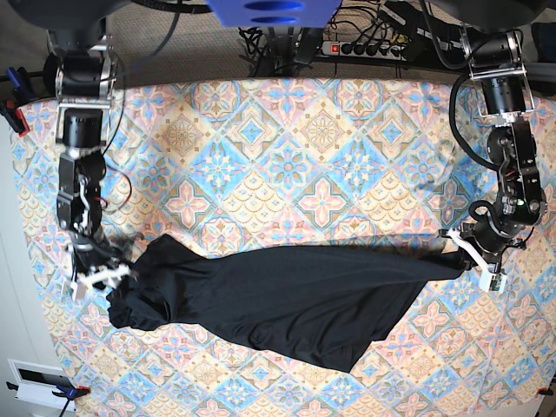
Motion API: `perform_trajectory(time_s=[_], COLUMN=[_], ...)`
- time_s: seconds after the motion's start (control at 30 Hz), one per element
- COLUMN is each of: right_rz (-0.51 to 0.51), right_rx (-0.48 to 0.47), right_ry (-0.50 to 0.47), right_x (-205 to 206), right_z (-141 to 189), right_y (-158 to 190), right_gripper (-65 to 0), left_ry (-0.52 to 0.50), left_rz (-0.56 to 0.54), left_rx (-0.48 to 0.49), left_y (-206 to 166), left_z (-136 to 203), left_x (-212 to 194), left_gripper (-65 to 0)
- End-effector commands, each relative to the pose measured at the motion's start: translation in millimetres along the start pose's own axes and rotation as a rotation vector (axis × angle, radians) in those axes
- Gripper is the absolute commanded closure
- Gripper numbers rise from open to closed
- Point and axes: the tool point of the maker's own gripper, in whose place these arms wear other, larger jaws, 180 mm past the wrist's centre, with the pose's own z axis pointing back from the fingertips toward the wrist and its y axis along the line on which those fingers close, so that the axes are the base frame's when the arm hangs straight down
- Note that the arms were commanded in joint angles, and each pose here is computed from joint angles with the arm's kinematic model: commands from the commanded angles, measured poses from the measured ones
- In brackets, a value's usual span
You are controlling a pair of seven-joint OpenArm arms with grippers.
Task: Layout the t-shirt on the table in an organized manner, then fold the t-shirt properly
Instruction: 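Lower the shirt onto the table with both grippers, stretching it between them, then drag the right gripper's shirt corner away from the left gripper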
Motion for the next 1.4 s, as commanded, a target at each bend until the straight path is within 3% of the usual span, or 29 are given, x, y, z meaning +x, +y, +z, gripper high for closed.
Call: perform_trajectory(time_s=[0.0,0.37,0.5,0.6,0.87,1.1,1.3,1.37], right_rz=[-0.001,-0.014,-0.024,-0.018,-0.009,-0.073,-0.101,-0.115], right_rx=[-0.006,-0.08,-0.071,-0.023,0.063,0.1,0.171,0.165], right_ry=[-0.075,0.141,0.174,0.132,0.19,0.228,0.13,0.144], right_x=[31,-73,-97,-84,-81,-102,-55,-61], right_z=[5,36,44,44,48,45,23,20], right_y=[-8,-48,-43,-20,21,47,87,86], right_gripper=[-30.4,-30.4,-30.4,-30.4,-30.4,-30.4,-30.4,-30.4], left_ry=[-0.06,-0.059,-0.059,-0.059,-0.059,-0.059,-0.059,-0.059], left_rz=[-0.011,-0.011,-0.011,-0.011,-0.01,-0.01,-0.01,-0.01], left_rx=[0.017,0.015,0.015,0.015,0.014,0.014,0.014,0.014], left_y=[8,7,7,7,6,6,6,6], left_z=[7,7,7,7,6,6,6,6], left_x=[21,21,21,21,21,21,21,21], left_gripper=[0.0,0.0,0.0,0.0,0.0,0.0,0.0,0.0])
